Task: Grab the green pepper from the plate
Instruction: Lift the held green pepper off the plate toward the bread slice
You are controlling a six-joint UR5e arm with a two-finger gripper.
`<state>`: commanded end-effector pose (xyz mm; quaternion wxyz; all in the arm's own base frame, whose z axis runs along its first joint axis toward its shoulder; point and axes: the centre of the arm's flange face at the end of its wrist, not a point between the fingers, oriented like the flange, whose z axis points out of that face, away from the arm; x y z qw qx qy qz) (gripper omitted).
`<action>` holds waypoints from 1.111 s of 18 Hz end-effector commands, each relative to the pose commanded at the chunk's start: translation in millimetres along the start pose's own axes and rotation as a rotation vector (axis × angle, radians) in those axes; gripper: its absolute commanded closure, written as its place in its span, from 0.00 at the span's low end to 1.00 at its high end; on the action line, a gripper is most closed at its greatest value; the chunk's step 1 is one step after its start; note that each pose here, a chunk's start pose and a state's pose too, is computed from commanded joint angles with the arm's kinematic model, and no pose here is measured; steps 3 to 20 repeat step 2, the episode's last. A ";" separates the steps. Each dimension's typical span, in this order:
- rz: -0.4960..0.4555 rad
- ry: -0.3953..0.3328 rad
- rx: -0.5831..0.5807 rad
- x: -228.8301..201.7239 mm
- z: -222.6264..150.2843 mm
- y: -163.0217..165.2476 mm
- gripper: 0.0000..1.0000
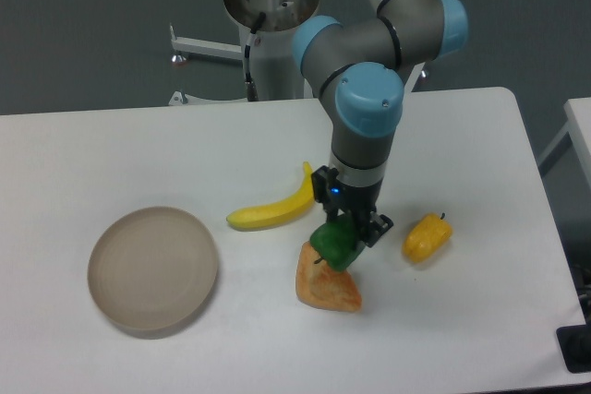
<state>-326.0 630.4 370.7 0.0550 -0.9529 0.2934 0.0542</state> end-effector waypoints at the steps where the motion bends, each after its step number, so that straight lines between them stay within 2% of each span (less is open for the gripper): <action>1: -0.001 -0.001 0.000 -1.1 0.6 -0.3 0.56; 20: -0.002 0.000 0.000 -1.6 2.7 -0.4 0.56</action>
